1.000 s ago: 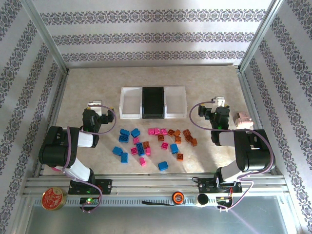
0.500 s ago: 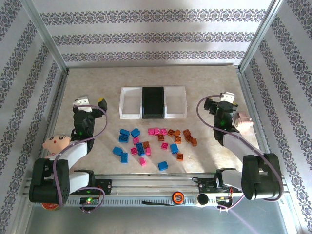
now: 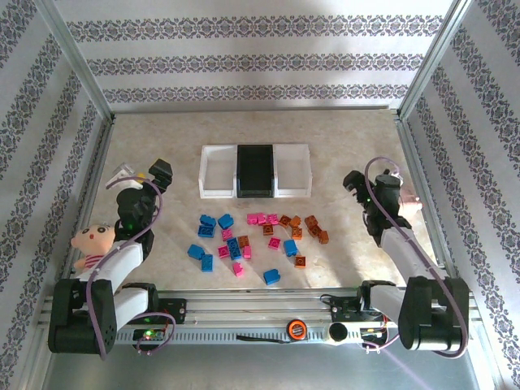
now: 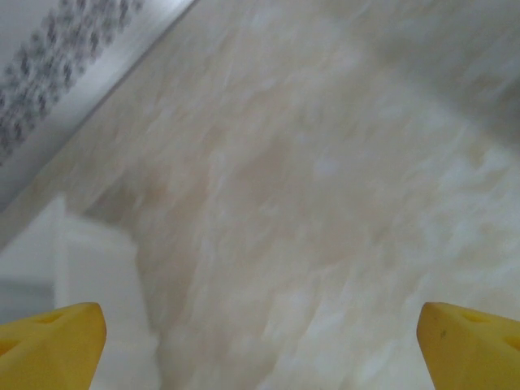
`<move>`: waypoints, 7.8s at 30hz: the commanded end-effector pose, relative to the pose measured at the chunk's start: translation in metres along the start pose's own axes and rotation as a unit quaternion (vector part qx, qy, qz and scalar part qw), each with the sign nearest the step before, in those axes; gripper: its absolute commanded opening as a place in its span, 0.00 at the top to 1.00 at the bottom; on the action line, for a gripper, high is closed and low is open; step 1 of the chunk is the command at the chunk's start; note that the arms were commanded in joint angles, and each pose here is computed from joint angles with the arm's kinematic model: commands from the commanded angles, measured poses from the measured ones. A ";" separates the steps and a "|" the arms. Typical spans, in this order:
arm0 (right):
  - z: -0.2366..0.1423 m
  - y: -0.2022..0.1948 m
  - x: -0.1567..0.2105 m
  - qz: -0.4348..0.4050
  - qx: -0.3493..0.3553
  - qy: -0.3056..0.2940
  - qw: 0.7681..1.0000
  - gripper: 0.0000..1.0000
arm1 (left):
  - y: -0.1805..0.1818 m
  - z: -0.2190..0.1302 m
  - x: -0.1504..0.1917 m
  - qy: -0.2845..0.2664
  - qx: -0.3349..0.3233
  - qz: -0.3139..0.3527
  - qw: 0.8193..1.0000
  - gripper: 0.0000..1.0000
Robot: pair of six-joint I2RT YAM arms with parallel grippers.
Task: Sort the legos into containers by color
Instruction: Pick up the lego from the bottom-right of the table, then place the lego in the container, then pick up the lego from the center of the table, then place the lego in the container, then pick up the lego from the center of the table.
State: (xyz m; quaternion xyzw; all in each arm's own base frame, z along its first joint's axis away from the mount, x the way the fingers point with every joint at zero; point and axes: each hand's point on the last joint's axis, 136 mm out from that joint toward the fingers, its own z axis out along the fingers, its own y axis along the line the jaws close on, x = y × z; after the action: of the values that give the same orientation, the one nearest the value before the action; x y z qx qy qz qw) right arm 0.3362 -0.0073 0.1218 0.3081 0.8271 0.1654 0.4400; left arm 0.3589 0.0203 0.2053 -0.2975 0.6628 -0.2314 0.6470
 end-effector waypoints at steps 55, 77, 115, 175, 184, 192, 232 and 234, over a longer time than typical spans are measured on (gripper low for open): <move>-0.043 -0.019 0.187 -0.234 0.104 0.334 0.907 0.57 | -0.042 -0.020 0.048 0.192 0.086 -0.079 0.974 0.00; -0.008 0.178 0.092 -0.328 -0.061 0.203 0.921 0.78 | -0.034 -0.024 0.074 0.246 0.076 -0.076 0.963 0.01; 0.013 0.136 0.153 -0.284 -0.085 0.220 0.929 0.34 | -0.006 -0.068 0.191 0.437 -0.053 0.241 0.865 0.19; -0.035 0.088 0.130 -0.257 -0.066 0.176 0.948 0.31 | -0.162 0.092 0.268 0.435 0.047 0.272 0.857 0.40; -0.047 0.082 0.124 -0.250 -0.067 0.173 0.950 0.28 | -0.221 0.078 0.224 0.401 0.115 0.233 0.878 0.25; -0.059 0.071 0.150 -0.248 -0.073 0.235 0.937 0.29 | -0.223 0.011 0.174 0.363 0.155 0.208 0.895 0.14; -0.036 0.031 0.174 -0.303 0.039 0.286 0.908 0.69 | -0.081 -0.086 0.134 0.295 0.051 0.246 0.922 0.01; -0.048 0.043 0.164 -0.303 0.016 0.275 0.913 0.71 | -0.080 -0.086 0.133 0.293 0.046 0.245 0.923 0.01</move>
State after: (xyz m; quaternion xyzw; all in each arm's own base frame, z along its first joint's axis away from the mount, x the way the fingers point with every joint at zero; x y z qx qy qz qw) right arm 0.2467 0.1280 0.0446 0.0135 0.9769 0.0727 0.2006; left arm 0.2871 -0.1429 0.1749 -0.0098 0.8589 -0.1902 0.4754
